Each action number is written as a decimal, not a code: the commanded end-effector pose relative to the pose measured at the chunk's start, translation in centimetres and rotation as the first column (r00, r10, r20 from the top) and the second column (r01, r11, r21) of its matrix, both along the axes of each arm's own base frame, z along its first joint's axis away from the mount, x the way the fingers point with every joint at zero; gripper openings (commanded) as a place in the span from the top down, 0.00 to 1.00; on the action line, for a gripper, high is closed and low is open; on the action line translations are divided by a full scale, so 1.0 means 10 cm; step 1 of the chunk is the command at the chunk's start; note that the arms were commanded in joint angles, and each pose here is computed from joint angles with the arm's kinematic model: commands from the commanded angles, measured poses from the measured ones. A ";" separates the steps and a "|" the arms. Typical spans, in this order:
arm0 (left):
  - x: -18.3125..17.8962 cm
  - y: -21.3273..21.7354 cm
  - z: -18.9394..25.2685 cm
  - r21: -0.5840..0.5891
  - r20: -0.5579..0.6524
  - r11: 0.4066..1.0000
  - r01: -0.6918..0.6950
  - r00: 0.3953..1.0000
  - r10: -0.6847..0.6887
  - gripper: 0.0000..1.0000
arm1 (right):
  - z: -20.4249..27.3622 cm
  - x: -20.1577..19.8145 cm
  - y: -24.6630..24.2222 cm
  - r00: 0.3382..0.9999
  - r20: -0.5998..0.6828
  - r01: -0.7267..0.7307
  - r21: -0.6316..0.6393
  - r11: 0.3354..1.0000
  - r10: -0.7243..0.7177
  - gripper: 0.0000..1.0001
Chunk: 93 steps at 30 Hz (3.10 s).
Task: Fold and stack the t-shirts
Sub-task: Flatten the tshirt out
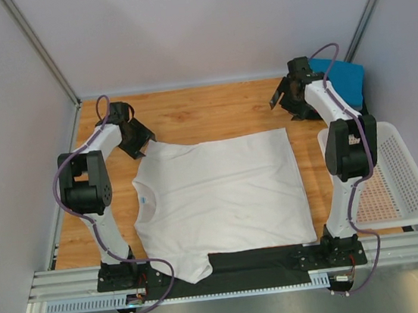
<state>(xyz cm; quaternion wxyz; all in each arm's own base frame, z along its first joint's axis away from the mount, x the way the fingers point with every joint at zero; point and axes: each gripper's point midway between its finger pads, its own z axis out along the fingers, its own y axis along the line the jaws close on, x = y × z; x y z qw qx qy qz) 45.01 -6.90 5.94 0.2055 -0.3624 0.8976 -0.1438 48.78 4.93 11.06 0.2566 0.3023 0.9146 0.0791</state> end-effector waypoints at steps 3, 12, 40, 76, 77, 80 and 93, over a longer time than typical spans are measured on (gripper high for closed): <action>-0.11 0.02 0.05 0.020 0.023 1.000 0.006 1.000 -0.006 0.28 | 0.08 0.11 -0.10 1.000 0.017 -0.003 0.015 1.000 0.002 0.19; -0.12 0.05 -0.12 0.030 0.011 1.000 -0.001 1.000 0.001 0.36 | 0.08 0.15 -0.05 0.999 0.005 -0.049 0.026 0.998 0.049 0.23; -0.03 0.10 -0.06 0.078 0.074 0.997 0.030 0.997 -0.035 0.52 | -0.03 0.03 -0.07 0.996 -0.030 -0.086 0.014 0.996 0.086 0.24; -0.02 0.12 -0.25 0.115 0.062 0.989 0.097 0.993 -0.105 0.81 | -0.09 -0.11 -0.19 0.996 -0.057 -0.069 -0.001 0.998 0.069 0.27; -0.03 0.12 -0.25 0.117 0.056 0.988 0.100 0.993 -0.107 0.86 | -0.09 -0.12 -0.18 0.996 -0.058 -0.071 0.001 0.997 0.071 0.27; -0.01 0.13 -0.20 0.122 0.055 0.987 0.102 0.992 -0.109 1.00 | -0.10 -0.11 -0.18 0.996 -0.056 -0.063 0.006 0.998 0.064 0.27; 0.22 0.02 0.41 0.117 0.187 0.986 0.115 0.973 -0.136 1.00 | -0.19 -0.01 -0.19 0.998 -0.040 -0.043 0.009 0.999 0.043 0.34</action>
